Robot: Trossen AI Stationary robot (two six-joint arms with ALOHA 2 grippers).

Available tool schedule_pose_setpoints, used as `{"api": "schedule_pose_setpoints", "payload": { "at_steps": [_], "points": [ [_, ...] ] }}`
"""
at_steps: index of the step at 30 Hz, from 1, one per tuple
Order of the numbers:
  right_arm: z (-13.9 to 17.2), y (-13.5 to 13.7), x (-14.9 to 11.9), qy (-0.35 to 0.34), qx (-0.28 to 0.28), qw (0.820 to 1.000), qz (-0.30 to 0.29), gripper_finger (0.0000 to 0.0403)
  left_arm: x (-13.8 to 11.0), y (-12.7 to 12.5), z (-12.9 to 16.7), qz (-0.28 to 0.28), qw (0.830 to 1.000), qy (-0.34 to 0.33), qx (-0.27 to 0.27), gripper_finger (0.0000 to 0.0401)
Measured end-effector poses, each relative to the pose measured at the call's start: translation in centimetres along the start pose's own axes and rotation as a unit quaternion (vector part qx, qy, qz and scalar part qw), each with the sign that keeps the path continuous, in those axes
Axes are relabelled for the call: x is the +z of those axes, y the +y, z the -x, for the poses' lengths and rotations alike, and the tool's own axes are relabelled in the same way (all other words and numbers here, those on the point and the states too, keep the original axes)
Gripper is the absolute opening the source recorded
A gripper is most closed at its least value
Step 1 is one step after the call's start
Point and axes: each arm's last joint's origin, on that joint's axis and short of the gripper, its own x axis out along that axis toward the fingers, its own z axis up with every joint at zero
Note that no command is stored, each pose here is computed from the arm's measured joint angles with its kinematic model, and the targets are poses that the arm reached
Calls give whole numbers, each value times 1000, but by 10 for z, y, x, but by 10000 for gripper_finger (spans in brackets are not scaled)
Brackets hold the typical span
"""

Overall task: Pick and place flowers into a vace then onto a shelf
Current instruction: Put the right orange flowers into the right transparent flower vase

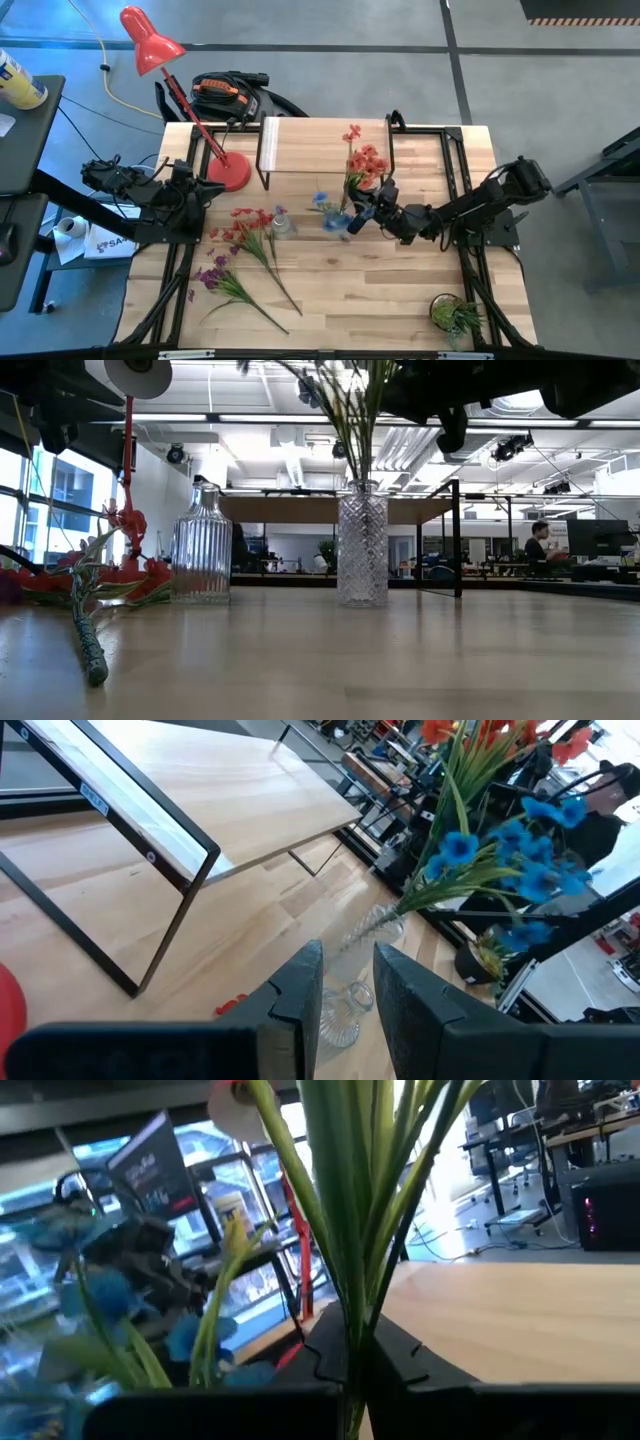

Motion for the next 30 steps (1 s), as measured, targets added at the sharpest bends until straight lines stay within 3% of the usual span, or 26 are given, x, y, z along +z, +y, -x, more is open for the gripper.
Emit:
{"api": "schedule_pose_setpoints", "payload": {
  "at_steps": [13,22,30],
  "points": [
    [7,-2,-19,67,-19,997,41,11,0,0,0,13,1000,-3,2,127],
    [8,-5,-27,101,-18,994,46,54,0,0,0,13,1000,-3,2,127],
    [12,1,-29,127,39,991,33,85,0,0,0,13,1000,-7,6,127]
  ]
}}
